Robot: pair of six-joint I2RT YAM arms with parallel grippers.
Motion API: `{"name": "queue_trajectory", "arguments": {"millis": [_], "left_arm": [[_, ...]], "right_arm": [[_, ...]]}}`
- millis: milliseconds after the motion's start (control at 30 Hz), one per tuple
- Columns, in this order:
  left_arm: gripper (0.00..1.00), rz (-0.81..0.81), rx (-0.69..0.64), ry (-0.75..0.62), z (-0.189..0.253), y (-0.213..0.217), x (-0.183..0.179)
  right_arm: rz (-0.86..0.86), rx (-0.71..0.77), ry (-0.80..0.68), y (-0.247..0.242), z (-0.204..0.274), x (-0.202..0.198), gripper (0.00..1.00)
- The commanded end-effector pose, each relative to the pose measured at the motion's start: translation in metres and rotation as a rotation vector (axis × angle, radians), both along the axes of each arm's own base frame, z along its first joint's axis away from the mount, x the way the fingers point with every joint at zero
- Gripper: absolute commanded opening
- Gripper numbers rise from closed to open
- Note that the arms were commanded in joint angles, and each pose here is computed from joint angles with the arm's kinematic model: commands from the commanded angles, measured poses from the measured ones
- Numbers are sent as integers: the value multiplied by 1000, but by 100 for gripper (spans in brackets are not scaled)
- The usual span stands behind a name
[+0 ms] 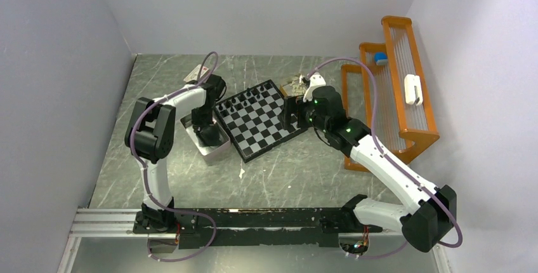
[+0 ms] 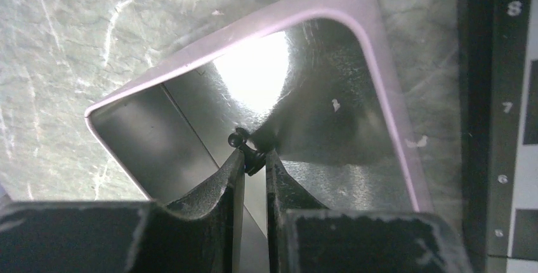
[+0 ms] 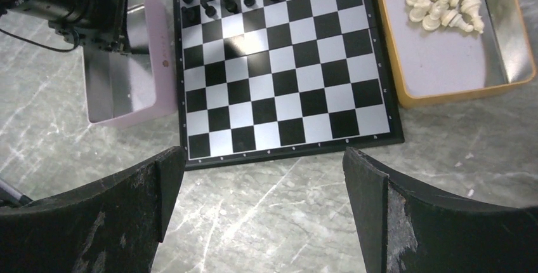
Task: Set up the chess pieces on the board
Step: Adjust the chess piece in the storage box.
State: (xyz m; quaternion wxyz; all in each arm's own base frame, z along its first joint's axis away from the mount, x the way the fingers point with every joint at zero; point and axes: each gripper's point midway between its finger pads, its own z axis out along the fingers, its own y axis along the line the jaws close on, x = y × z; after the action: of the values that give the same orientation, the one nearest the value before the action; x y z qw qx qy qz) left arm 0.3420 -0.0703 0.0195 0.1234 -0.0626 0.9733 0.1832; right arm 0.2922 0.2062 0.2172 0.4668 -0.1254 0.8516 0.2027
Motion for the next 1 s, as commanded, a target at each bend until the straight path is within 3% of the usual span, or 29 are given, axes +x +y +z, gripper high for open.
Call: {"name": "queue_trajectory", "arguments": {"millis": [0, 333, 467, 800, 967], "left_arm": [[15, -18, -104, -70, 5, -17, 6], [14, -133, -172, -125, 3, -27, 12], [15, -152, -181, -153, 11, -27, 12], [14, -122, -183, -143, -1, -20, -8], [21, -157, -237, -155, 0, -31, -5]], "right_arm": [[-13, 109, -32, 13, 10, 8, 100], [-59, 211, -148, 30, 43, 44, 100], [-114, 177, -188, 21, 69, 53, 100], [-64, 178, -248, 12, 86, 34, 100], [-51, 181, -268, 11, 87, 31, 100]]}}
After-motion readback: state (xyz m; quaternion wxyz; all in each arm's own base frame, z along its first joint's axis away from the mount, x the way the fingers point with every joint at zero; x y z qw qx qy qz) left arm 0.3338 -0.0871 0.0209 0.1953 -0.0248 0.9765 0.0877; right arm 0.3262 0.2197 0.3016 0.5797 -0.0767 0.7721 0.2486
